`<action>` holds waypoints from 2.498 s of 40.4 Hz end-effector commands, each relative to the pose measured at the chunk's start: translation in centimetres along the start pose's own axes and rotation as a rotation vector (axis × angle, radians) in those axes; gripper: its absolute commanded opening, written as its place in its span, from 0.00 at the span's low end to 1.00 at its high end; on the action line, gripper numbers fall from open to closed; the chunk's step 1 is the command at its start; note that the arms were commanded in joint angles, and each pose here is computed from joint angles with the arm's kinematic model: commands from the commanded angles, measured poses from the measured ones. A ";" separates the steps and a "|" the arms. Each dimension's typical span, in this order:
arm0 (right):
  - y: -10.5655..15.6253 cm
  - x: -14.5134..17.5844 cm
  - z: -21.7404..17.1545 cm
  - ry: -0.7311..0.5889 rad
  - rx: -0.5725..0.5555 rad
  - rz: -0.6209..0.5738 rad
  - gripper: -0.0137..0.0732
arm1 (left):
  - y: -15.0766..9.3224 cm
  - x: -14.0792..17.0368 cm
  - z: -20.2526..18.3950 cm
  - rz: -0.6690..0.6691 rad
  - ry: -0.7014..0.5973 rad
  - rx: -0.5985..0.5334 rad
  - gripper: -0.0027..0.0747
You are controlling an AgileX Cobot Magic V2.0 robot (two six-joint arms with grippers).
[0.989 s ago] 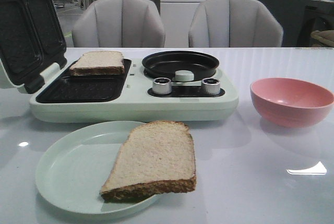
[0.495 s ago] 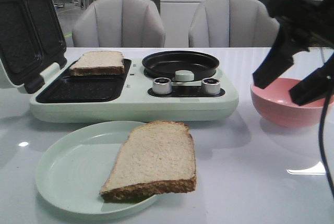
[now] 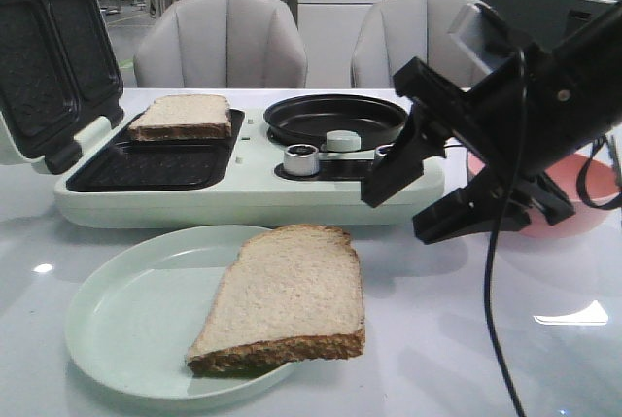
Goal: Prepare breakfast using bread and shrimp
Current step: 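Reach the right gripper to the remaining bread slice and grasp it, then carry the bread slice with the right gripper onto the press and release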
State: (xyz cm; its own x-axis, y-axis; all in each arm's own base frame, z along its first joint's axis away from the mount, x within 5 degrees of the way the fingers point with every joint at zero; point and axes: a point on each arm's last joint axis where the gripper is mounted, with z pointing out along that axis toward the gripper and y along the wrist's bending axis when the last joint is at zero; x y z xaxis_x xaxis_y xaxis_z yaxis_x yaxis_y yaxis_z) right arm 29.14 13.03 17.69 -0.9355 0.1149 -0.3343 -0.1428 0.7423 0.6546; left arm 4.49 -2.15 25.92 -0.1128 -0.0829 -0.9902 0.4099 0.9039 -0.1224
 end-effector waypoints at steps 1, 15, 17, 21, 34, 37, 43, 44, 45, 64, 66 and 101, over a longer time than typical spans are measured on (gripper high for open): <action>2.0 -1.1 0.1 -0.035 -0.062 -0.041 0.71 | -0.2 -1.7 -0.2 -0.010 -0.101 0.018 0.85; 2.0 -1.3 1.4 -0.055 -0.020 -0.041 0.71 | -0.2 -1.7 -0.2 -0.010 -0.101 0.018 0.85; 2.1 -1.2 1.5 -0.047 -0.024 -0.044 0.71 | -0.2 -1.7 -0.2 -0.010 -0.101 0.018 0.85; 2.4 -0.6 2.3 -0.014 -0.030 -0.050 0.71 | -0.2 -1.7 -0.2 -0.010 -0.101 0.018 0.85; 2.2 0.3 4.2 0.039 -0.034 -0.020 0.63 | -0.2 -1.7 -0.2 -0.010 -0.101 0.018 0.85; 2.3 0.3 4.2 0.036 -0.037 -0.014 0.54 | -0.2 -1.7 -0.2 -0.010 -0.101 0.018 0.85; 2.3 0.2 4.0 0.029 -0.035 -0.017 0.34 | -0.2 -1.7 -0.2 -0.010 -0.101 0.018 0.85; 2.4 0.2 3.9 0.024 -0.036 -0.021 0.31 | -0.2 -1.7 -0.2 -0.010 -0.101 0.018 0.85; 2.5 0.2 3.8 0.020 -0.036 -0.027 0.28 | -0.2 -1.7 -0.2 -0.010 -0.101 0.018 0.85; 7.4 -1.8 -0.9 -0.106 -0.171 -0.194 0.21 | -0.2 -1.7 -0.2 -0.010 -0.101 0.018 0.85; 8.2 -2.4 -1.1 -0.110 -0.203 -0.213 0.21 | -0.2 -1.7 -0.2 -0.010 -0.101 0.018 0.85; 17.5 -11.7 6.1 -0.352 -0.321 -0.343 0.32 | -0.2 -1.7 -0.2 -0.010 -0.101 0.018 0.85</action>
State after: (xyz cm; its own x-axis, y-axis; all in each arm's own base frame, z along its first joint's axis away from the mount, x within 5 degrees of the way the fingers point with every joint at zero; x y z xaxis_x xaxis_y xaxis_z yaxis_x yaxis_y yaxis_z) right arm 39.66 28.49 25.15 -0.7097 0.0931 -0.6983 -0.5247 0.5916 0.6121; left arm 4.49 -2.15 25.92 -0.1128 -0.0830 -0.9901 0.4097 0.9040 -0.1224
